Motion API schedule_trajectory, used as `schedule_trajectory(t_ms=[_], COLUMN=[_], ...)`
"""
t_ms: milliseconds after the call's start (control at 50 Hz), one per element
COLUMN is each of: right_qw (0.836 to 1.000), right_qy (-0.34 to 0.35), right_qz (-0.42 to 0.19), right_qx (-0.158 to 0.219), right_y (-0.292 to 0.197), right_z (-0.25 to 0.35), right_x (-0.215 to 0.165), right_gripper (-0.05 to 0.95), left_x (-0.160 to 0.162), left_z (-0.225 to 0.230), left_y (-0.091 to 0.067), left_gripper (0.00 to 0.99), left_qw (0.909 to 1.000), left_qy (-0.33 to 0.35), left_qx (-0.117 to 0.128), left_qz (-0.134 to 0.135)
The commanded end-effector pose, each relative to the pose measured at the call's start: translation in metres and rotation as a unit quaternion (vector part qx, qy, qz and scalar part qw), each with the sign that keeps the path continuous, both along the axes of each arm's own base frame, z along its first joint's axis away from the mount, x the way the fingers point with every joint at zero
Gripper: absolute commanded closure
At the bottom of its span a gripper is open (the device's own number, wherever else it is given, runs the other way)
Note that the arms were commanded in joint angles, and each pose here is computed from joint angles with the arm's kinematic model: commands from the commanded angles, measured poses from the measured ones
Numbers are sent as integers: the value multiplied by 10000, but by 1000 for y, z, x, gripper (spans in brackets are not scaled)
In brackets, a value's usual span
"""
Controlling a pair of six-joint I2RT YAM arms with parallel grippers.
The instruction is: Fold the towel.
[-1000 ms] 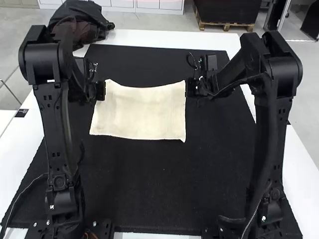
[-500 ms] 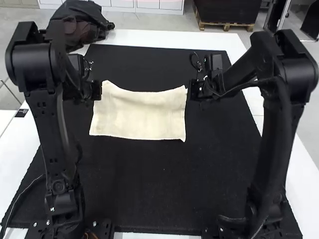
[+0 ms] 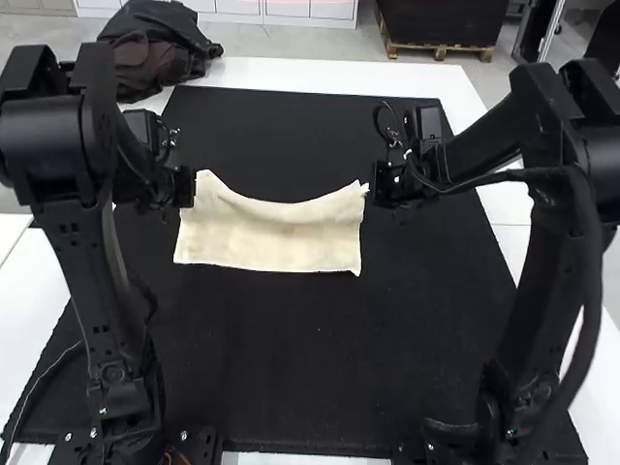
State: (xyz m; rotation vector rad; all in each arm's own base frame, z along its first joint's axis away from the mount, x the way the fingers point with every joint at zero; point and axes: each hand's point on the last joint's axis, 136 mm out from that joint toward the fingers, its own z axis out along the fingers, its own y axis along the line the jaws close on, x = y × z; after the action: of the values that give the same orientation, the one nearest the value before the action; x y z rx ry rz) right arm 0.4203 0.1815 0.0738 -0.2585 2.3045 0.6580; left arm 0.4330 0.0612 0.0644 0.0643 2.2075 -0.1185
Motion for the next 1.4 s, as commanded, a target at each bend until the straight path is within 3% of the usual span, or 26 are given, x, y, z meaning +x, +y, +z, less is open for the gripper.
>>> schedule_trajectory(t_ms=[0, 300, 700, 1380], right_qw=[9997, 9998, 9999, 9998], right_qy=[-172, -25, 78, 192], right_qz=[41, 91, 49, 110], right_qx=[158, 148, 62, 7], right_y=[-2, -9, -21, -21], right_z=[22, 19, 6, -34], right_x=[-3, -30, -49, -60], right_gripper=[926, 926, 926, 926], left_x=[-4, -23, -45, -70], left_z=[18, 30, 13, -15], left_y=[3, 1, 21, 15], left_gripper=[970, 970, 970, 970], left_qw=[9997, 9992, 9994, 9982], left_qy=[-204, -306, -128, -287], left_qx=[94, 232, 292, 442], left_qz=[-10, -80, 159, 275])
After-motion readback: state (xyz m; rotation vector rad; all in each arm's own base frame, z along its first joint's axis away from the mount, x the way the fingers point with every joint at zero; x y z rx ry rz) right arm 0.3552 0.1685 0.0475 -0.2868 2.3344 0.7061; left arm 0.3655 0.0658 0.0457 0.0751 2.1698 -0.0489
